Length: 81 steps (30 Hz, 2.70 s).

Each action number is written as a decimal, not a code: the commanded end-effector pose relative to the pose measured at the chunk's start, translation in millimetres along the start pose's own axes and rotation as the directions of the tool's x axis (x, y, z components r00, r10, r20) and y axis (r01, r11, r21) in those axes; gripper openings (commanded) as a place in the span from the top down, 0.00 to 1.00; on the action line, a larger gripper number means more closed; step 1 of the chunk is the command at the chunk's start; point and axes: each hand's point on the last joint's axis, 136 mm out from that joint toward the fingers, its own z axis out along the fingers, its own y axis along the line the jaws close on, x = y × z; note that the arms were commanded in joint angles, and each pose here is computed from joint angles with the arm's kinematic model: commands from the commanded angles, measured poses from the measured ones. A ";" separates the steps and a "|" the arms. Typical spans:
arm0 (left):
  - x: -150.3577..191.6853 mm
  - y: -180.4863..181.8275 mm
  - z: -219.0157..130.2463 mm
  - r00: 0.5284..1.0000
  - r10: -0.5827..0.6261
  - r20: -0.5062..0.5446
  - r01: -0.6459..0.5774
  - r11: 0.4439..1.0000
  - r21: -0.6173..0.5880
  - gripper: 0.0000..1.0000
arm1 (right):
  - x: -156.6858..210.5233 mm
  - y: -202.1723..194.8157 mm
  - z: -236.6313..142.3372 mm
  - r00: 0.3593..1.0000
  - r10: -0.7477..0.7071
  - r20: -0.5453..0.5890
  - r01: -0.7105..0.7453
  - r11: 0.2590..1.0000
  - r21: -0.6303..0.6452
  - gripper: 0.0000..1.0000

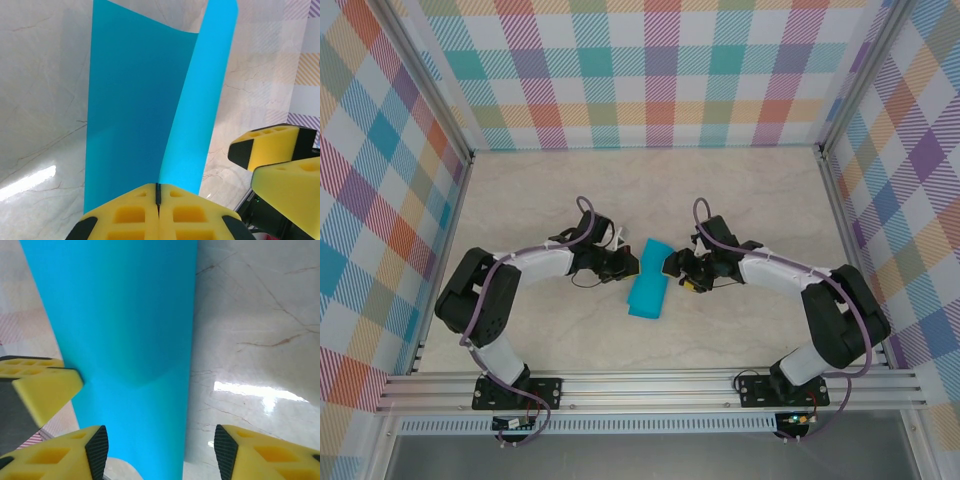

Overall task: Fold a paper plane with a square sheet of paper (pick it up from the middle)
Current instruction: First fold in half a square sheet of paper at the center of the table.

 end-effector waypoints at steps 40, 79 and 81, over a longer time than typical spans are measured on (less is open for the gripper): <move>4.2 7.0 8.5 0.999 -0.008 -0.042 0.006 0.999 -0.047 0.86 | 5.8 -13.3 39.5 0.995 0.050 -0.092 -0.049 0.999 0.007 0.53; -5.5 14.3 -84.3 0.961 0.076 0.265 0.007 0.955 -0.297 0.44 | 10.2 -24.2 38.5 0.984 -0.025 -0.175 0.071 0.962 0.263 0.49; -5.2 13.9 -84.0 0.962 0.076 0.261 0.005 0.955 -0.296 0.44 | 8.9 -28.0 37.6 0.987 -0.006 -0.162 0.053 0.955 0.291 0.49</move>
